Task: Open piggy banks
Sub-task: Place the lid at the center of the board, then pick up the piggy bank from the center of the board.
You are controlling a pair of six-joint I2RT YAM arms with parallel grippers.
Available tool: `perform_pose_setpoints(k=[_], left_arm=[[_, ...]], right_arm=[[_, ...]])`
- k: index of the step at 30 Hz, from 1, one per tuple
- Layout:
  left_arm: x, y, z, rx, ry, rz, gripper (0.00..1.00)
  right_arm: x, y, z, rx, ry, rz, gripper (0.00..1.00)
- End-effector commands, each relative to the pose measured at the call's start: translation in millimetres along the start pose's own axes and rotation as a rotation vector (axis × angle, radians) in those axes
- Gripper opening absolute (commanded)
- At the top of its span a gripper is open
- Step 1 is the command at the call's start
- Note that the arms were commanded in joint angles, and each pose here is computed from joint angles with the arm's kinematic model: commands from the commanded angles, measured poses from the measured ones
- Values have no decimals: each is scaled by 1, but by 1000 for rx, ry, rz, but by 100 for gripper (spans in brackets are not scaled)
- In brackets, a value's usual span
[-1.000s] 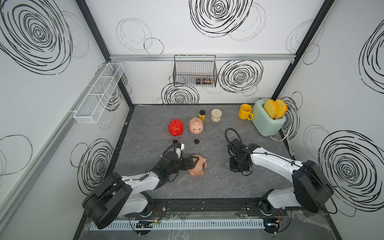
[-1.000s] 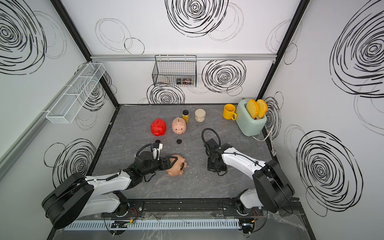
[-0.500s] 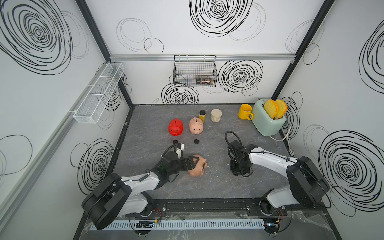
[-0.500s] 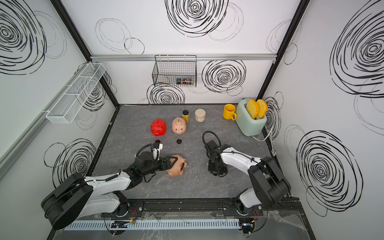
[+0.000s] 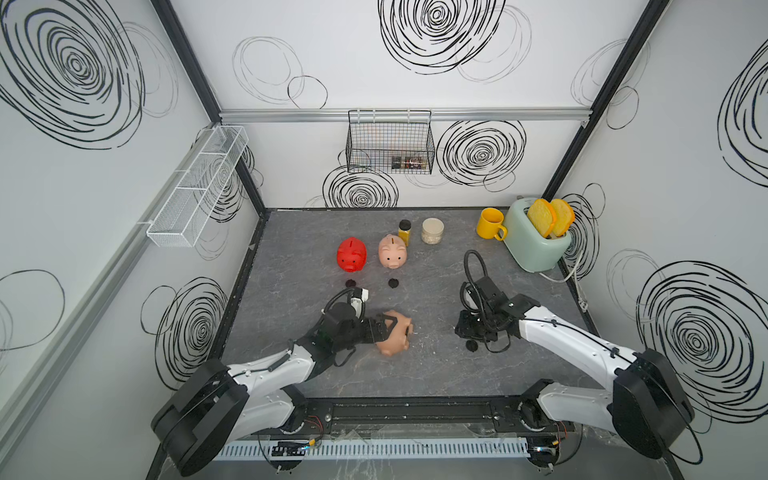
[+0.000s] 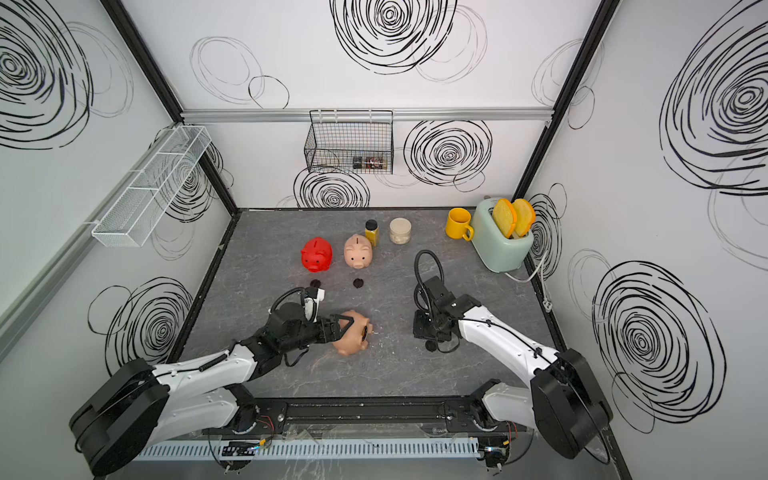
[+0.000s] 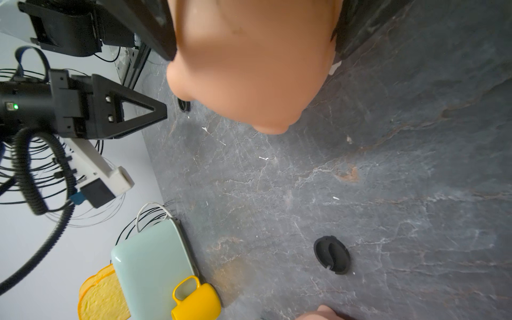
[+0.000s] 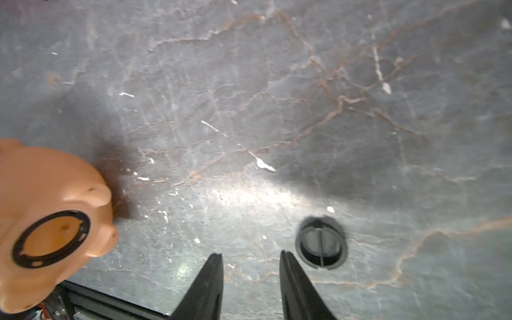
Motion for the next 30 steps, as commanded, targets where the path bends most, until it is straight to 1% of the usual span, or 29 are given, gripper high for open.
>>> perform_pose_setpoints(k=[1,3,4,6,8,11,13,15,16,17,19,21,26,30], left_arm=[[7,6,3,-38,-6,60,93],[4,10,2,-44,-6,46,94],[3,12,3,-46,-6,41,94],[0,17,3,-48,0,19,95],[-2,22,5,-55,5,0,97],[-7,32,6,-58,14,-39,98],[-12,38,7,-51,22,-71,99],[-15,45,8,-52,26,-102,100],[-16,47,10,-59,31,-111,98],[-16,49,13,-69,41,-120,96],[-16,53,17,-67,56,-137,96],[-15,57,23,-61,77,-152,96],[-9,62,29,4,121,-177,96],[-2,62,35,5,133,-168,96]], right_arm=[[2,7,34,-128,24,-48,41],[9,14,56,-210,51,-70,49],[14,16,67,-260,72,-68,52],[25,20,90,-355,115,-49,54],[31,23,103,-392,129,-55,55],[34,26,117,-433,132,-68,64],[37,26,125,-459,129,-56,72],[42,24,134,-475,138,-43,83],[45,24,139,-480,146,-40,87],[47,23,143,-471,147,-39,91],[49,18,147,-428,143,-47,98],[48,14,148,-365,115,-66,97],[47,1,149,-319,50,-75,97],[43,-9,152,-269,20,-66,97]])
Point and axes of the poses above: each gripper's point midway between its finger pads, its own y axis back along the fingers, its own z axis along the line the jaws close on, x = y × z, the point moved 4 cm from there along y, back along the fingers, and after that the axes turned 12 degrees about -y, right-handed, at the moved point
